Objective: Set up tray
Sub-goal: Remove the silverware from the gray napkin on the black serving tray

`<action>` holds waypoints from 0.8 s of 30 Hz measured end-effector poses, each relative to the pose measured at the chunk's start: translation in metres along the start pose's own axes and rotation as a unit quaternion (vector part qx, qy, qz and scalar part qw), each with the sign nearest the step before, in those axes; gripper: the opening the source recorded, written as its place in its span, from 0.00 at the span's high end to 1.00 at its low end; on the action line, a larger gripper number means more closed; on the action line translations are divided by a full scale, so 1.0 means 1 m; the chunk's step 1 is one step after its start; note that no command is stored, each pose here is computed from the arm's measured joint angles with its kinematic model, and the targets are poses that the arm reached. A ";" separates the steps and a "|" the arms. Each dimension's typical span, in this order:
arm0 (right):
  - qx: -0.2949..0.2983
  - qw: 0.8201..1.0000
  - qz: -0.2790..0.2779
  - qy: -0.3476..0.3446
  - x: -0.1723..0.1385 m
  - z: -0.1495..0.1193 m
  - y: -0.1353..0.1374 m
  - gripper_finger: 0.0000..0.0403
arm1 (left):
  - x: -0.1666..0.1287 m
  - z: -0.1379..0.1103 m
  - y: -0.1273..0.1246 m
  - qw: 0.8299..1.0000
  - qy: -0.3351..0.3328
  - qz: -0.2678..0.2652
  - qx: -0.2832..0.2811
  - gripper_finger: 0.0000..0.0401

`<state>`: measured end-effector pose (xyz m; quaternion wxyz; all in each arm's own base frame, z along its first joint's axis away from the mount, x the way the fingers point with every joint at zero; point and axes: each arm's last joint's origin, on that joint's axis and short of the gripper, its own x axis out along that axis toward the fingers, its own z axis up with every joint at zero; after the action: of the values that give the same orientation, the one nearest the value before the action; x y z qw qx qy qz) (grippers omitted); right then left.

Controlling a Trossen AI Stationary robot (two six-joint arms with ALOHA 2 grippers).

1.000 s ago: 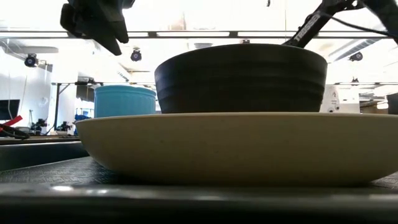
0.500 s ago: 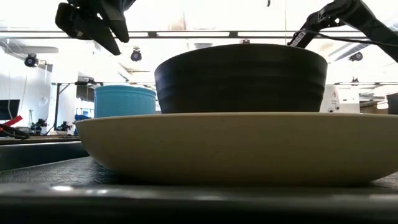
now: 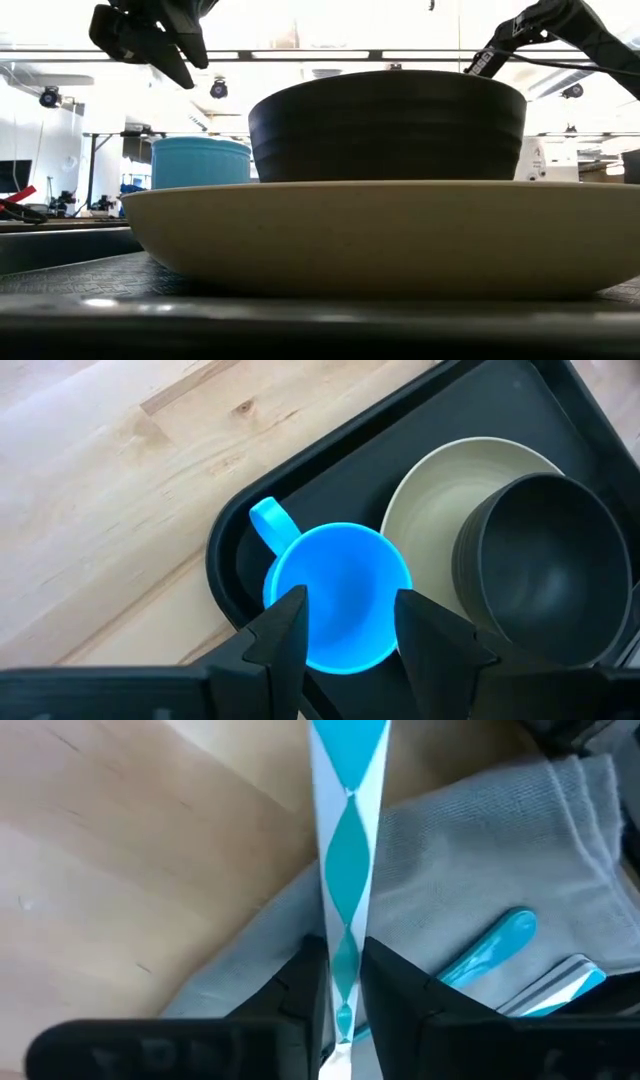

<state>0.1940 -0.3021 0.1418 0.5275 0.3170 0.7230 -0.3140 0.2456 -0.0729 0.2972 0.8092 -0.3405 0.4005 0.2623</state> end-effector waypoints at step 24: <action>-0.146 0.985 -0.014 -0.091 -0.056 -0.023 0.033 0.94 | 0.000 0.000 0.000 1.000 0.000 -0.001 0.000 0.67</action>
<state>0.2204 -0.2709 0.1971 0.6269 0.1966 0.7146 -0.2403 0.2457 -0.0729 0.2973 0.8094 -0.3407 0.4002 0.2619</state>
